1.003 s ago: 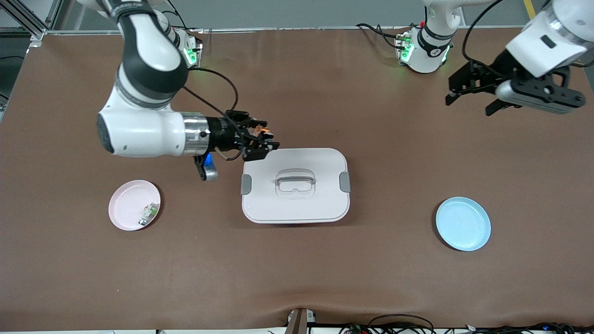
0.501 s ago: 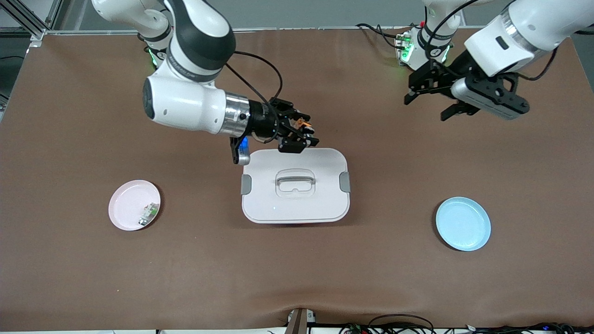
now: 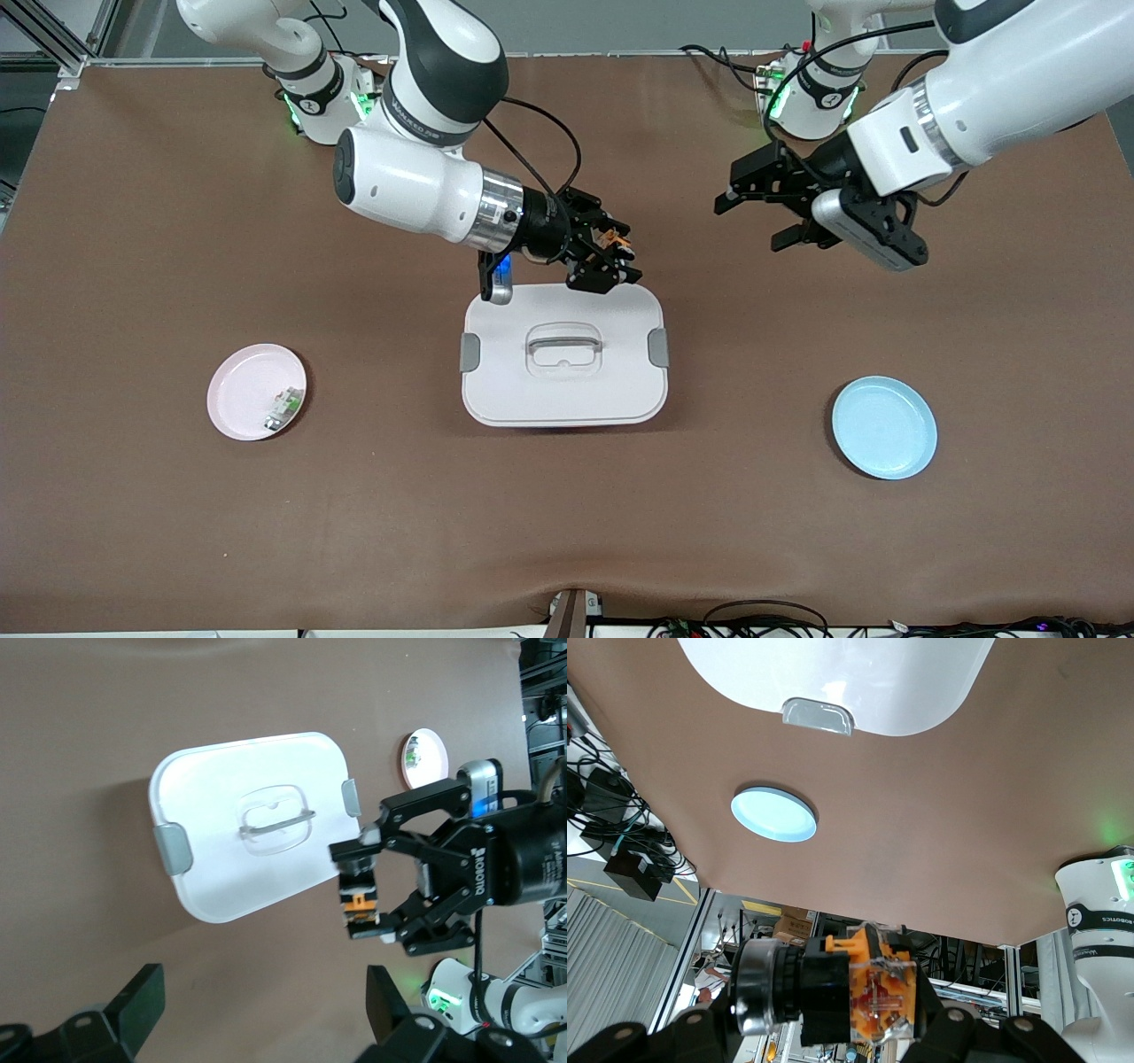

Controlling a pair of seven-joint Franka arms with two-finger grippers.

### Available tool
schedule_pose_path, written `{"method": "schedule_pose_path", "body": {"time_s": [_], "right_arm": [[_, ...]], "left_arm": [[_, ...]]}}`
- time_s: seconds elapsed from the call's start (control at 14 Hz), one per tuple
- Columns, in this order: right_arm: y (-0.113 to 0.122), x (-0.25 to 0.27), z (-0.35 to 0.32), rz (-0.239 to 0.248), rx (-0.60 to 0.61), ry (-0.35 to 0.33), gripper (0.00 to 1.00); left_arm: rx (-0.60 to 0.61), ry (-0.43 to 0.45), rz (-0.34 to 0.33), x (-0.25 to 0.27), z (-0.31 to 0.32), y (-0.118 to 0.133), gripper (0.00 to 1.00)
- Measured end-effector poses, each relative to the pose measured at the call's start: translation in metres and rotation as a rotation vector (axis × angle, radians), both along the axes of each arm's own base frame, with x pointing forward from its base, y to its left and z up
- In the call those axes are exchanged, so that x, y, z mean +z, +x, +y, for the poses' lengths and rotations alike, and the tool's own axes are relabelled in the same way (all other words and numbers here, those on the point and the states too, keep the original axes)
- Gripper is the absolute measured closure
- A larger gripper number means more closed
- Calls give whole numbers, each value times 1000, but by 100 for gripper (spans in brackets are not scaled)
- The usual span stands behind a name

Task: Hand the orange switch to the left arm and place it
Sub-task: 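Carry the switch above the box while the left gripper approaches it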

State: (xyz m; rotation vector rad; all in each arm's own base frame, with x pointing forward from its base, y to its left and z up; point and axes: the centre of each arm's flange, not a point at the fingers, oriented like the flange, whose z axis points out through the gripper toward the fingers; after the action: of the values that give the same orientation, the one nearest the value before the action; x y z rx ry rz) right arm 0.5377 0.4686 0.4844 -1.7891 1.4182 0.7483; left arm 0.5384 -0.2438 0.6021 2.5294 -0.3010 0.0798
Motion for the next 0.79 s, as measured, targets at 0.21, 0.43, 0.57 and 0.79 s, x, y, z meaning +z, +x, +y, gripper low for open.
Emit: {"method": "schedule_pose_path", "body": {"time_s": [0.21,0.43,0.57,0.79], "right_arm": [[2,5,2,-1,-9,7,27],[3,8,2,-3,-11,11,27],[3,9,2,-3,-12,12,27],[3,10,2,-4,-12,13,27]], "left_arm": [[17,-7,-28,-19,-16,-2,0],[51,-46,-21,-40,-28,-4,4],[68,-77,-12,-45,-32,-5,6],[56,-86,-17,-44,-43,-10,11]]}}
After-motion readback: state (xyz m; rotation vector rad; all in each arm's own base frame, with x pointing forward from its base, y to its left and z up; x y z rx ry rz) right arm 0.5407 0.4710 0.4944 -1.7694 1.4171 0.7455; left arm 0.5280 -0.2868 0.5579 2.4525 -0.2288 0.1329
